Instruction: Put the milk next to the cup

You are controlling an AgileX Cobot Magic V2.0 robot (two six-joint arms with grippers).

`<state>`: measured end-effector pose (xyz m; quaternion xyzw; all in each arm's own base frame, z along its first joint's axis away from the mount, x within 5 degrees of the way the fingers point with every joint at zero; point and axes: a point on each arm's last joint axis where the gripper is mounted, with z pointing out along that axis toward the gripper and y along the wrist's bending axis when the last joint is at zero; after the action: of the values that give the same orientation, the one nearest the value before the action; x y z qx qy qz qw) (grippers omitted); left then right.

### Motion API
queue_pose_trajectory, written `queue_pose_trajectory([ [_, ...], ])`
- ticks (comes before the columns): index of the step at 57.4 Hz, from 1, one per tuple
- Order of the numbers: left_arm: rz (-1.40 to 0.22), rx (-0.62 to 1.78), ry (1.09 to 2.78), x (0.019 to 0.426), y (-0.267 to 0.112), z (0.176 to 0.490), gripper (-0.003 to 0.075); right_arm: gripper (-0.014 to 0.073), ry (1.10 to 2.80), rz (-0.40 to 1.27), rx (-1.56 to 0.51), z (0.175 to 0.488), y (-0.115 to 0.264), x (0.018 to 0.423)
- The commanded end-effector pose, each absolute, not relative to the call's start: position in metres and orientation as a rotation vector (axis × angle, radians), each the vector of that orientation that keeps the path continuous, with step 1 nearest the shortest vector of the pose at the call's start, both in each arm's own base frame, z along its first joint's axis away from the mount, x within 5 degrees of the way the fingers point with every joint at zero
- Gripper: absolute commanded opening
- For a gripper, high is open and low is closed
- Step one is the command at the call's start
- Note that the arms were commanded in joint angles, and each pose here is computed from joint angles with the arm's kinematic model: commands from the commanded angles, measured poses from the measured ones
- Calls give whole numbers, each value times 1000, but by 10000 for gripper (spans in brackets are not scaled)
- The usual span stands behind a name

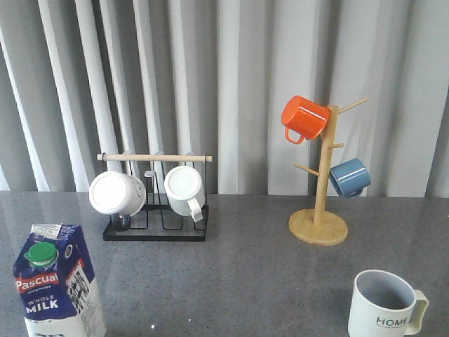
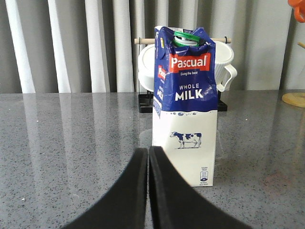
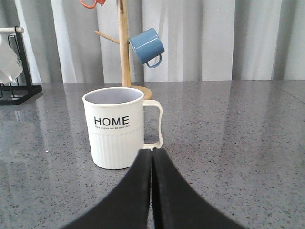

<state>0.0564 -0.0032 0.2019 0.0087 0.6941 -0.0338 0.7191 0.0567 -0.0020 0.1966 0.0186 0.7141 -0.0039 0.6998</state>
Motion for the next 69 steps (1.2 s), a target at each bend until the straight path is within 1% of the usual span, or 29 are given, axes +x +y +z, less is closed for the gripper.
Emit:
queue_pose_trajectory([
  [1,-95,21,1436,54,-4,215,-6,-10,1525,-13,25,200,-1,57],
  [43,-95,21,1436,54,-4,215,-6,-10,1525,-13,25,200,-1,57],
  [46,-68,50,1409,54,-4,217,-6,-10,1525,-13,25,200,-1,57],
  [49,-45,82,1343,52,-5,223,-6,-10,1506,-17,19,202,-1,57],
  [52,-82,59,1297,51,-6,227,-6,-10,1454,-19,12,206,-1,56],
  [56,-123,38,1238,49,-6,235,-6,-10,1327,15,25,219,0,54],
  [59,-144,24,1208,47,-6,244,-6,-10,1204,52,43,232,0,50],
  [62,-143,21,1200,45,-6,253,-6,-10,1132,79,62,247,0,47],
  [65,-140,20,1205,45,-5,264,-6,-10,1132,91,80,260,-1,47],
  [69,-132,19,1250,51,-5,278,-6,-10,1191,72,81,278,-1,53],
])
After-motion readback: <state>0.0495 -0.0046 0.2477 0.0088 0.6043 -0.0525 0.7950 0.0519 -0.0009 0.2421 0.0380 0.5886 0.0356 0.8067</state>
